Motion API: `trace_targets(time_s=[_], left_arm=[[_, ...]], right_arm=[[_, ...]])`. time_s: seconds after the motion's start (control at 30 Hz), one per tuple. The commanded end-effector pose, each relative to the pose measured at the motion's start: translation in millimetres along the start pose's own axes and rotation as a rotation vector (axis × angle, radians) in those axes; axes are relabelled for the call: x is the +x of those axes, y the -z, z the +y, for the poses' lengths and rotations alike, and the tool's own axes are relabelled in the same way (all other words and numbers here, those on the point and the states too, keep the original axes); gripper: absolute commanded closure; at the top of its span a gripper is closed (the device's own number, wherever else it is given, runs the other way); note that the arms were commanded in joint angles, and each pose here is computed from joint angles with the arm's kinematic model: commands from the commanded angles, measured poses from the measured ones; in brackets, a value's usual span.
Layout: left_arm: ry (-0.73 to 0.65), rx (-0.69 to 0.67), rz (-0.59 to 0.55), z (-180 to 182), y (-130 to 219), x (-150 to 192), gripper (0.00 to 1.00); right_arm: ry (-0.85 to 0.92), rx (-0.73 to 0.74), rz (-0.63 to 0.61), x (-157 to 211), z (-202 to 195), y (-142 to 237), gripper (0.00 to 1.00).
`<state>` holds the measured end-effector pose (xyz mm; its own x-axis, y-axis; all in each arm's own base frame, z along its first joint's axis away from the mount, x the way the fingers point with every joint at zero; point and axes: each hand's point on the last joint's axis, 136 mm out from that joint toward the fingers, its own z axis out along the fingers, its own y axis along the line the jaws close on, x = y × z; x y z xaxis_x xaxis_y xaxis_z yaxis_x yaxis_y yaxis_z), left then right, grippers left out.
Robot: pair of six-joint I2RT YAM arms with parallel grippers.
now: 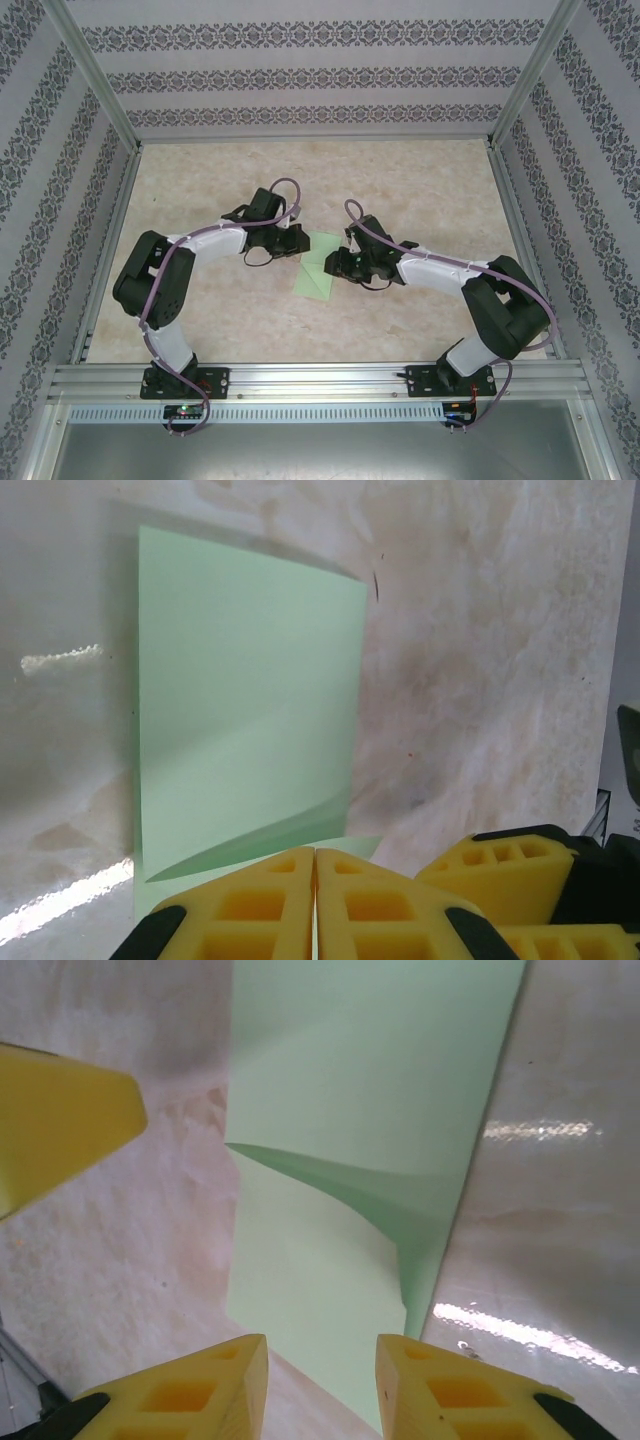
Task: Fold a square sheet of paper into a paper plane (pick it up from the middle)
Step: Turn over the paper at the center of the table.
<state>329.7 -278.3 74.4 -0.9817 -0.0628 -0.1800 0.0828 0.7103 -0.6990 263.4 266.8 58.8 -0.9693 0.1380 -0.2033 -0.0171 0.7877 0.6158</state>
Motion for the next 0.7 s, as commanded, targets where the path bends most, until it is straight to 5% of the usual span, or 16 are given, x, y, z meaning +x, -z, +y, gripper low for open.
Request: trace_targets(time_s=[0.0,0.67], left_arm=[[0.003,0.024,0.009,-1,-6,1,0.90],[0.024,-0.043,0.086,27,-34,15,0.91]], right_arm=[[-0.029,0.036,-0.031,-4,-10,-1,0.66],[-0.066,0.011,-0.041,1,-18,-3,0.56]])
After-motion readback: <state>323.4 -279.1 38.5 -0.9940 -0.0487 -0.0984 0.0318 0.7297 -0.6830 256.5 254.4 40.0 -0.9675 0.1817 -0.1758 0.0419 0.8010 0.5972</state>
